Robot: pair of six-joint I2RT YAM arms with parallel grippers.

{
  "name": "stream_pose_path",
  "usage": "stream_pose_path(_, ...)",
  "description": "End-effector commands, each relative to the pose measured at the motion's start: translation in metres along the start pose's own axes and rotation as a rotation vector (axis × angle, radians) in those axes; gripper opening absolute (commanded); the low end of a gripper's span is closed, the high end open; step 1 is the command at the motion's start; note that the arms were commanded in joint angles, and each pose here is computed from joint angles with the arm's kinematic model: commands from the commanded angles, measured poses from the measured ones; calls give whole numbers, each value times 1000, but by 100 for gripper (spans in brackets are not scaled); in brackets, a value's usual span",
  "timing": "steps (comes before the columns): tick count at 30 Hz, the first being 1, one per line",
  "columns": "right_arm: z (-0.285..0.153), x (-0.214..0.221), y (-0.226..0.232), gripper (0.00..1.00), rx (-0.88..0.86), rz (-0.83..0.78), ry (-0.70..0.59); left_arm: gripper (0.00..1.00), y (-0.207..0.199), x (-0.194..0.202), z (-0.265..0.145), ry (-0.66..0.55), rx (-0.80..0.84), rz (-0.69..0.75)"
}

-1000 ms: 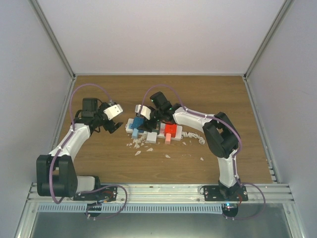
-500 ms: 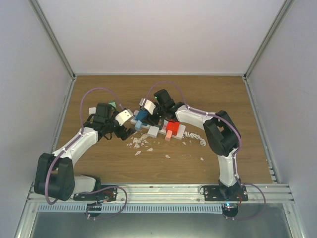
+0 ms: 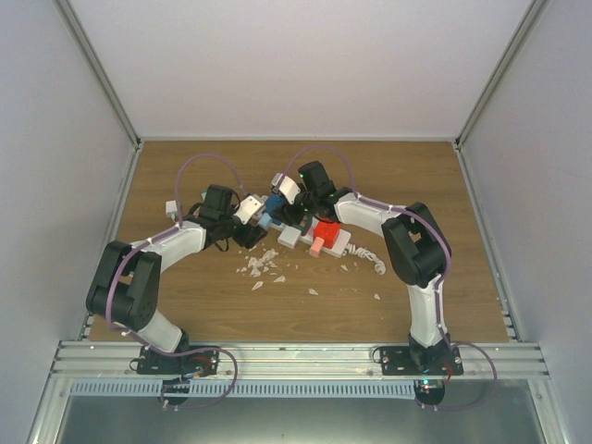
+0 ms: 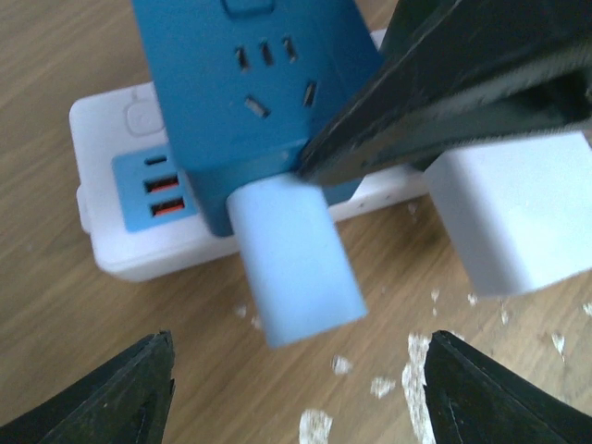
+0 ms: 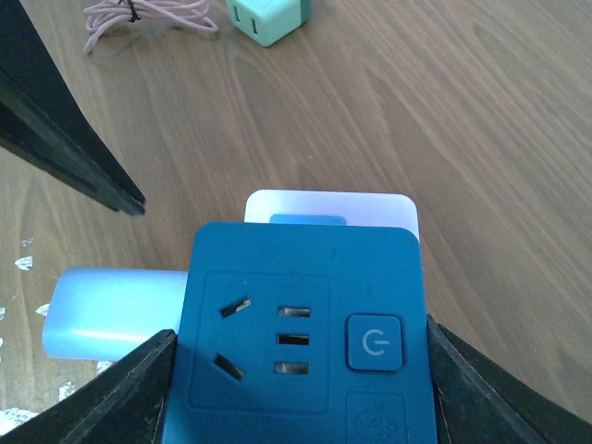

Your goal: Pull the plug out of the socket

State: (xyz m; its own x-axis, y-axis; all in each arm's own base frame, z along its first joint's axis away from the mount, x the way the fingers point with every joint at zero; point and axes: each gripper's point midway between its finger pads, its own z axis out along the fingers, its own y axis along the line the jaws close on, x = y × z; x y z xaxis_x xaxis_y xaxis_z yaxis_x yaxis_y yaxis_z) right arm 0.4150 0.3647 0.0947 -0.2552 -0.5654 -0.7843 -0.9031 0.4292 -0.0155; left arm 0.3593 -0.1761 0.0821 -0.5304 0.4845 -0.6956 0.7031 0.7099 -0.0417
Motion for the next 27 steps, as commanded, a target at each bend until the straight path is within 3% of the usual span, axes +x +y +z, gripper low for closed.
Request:
stream_pose_path(1,6,34,-21,36,55,55,63,73,8,-36,15,-80,-65,14)
stream_pose_path(3,6,36,-21,36,58,58,67,69,9,-38,22,-73,-80,18)
stream_pose_path(15,2,47,-35,31,125,76,78,24,9,-24,26,-33,-100,29)
stream_pose_path(27,-4,57,-57,25,234,87,100,15,-5,9,9,27,-83,60)
